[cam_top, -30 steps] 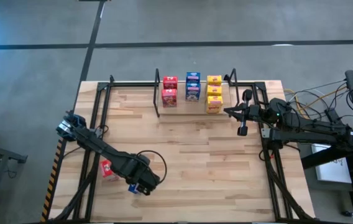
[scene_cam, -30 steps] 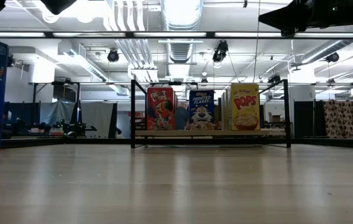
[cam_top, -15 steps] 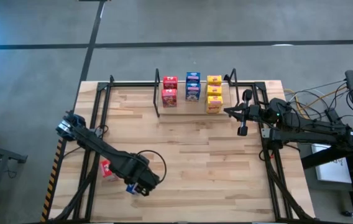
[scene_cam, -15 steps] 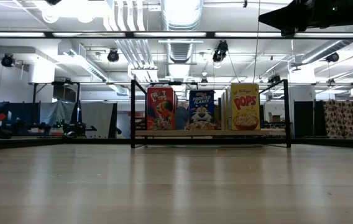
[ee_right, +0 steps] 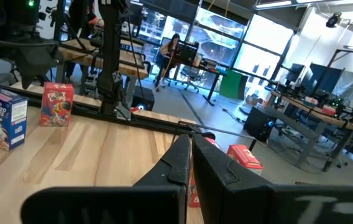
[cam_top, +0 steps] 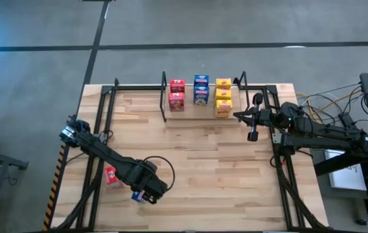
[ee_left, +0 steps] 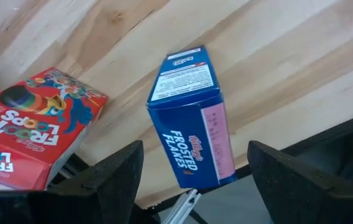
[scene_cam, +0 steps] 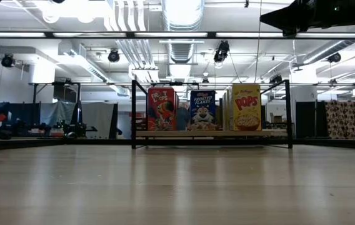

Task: Stack cereal on shelf
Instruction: Put the blue cereal box on the shelf aligned with the other blue cereal boxes

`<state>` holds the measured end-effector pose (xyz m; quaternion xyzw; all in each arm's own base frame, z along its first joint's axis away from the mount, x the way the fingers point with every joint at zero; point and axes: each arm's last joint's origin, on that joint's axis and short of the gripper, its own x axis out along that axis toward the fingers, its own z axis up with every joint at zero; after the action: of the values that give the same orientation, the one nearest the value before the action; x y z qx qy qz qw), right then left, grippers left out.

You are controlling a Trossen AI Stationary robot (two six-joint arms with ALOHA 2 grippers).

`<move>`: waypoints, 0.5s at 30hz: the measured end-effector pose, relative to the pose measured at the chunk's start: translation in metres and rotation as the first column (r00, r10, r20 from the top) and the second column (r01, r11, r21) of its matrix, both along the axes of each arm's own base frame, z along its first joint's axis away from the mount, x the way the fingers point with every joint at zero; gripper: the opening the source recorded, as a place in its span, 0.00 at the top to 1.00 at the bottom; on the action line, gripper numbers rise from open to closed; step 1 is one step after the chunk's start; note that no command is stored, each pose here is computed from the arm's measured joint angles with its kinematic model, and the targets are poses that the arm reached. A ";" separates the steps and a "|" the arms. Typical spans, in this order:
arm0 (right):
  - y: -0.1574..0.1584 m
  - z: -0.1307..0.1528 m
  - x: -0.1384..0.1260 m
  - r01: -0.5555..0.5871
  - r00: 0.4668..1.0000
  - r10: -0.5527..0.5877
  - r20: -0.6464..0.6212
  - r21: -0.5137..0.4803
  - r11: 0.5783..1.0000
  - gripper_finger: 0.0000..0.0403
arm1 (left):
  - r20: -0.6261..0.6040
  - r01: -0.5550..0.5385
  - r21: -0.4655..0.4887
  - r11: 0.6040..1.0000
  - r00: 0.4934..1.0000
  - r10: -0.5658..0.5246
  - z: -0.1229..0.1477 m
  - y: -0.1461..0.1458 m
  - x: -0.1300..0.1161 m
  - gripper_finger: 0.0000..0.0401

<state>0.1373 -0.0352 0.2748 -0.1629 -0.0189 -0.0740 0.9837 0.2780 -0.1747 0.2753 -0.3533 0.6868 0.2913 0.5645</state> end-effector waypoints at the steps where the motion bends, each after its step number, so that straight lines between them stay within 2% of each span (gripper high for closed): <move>1: 0.000 0.000 0.000 0.000 1.000 0.000 0.000 0.000 1.000 0.98 | -0.001 0.000 0.001 1.000 1.000 0.000 0.000 0.000 0.000 0.32; 15: 0.000 0.000 0.000 0.000 1.000 0.000 0.000 0.000 1.000 0.98 | -0.039 0.051 0.017 0.999 0.998 -0.051 -0.018 -0.005 0.008 0.32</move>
<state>0.1373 -0.0352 0.2748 -0.1630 -0.0189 -0.0741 0.9837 0.2860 -0.1796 0.2578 -0.3250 0.7037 0.2896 0.5615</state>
